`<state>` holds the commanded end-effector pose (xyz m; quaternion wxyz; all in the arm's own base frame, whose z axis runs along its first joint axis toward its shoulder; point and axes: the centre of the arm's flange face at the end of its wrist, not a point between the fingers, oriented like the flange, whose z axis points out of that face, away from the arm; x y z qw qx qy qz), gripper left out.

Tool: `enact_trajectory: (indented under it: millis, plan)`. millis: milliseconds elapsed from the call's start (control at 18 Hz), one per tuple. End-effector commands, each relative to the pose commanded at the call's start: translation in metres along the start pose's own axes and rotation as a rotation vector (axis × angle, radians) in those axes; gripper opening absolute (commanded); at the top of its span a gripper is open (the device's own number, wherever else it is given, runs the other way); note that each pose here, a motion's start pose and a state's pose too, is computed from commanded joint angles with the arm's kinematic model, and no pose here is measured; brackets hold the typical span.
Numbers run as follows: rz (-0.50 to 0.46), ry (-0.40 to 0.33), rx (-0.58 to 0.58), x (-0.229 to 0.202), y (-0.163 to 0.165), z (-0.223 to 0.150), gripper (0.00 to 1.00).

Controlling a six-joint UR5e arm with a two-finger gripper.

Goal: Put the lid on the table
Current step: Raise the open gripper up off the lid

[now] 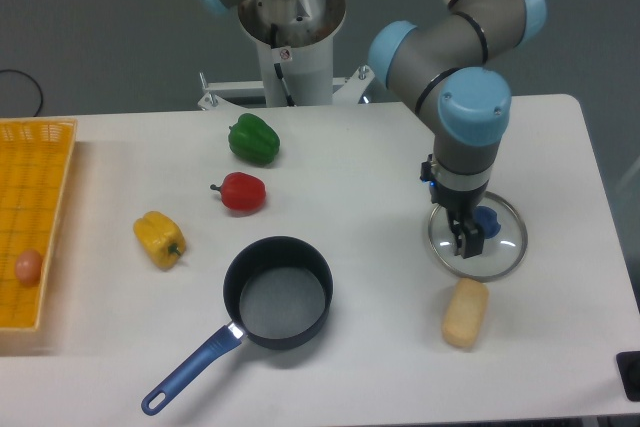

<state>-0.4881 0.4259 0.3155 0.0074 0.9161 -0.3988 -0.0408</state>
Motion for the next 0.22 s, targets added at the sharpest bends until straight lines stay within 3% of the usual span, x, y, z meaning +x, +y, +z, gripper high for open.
enact_trajectory:
  millis: [222]
  plan:
    - [0.0, 0.01, 0.003, -0.0012, -0.0009, 0.0082, 1.0]
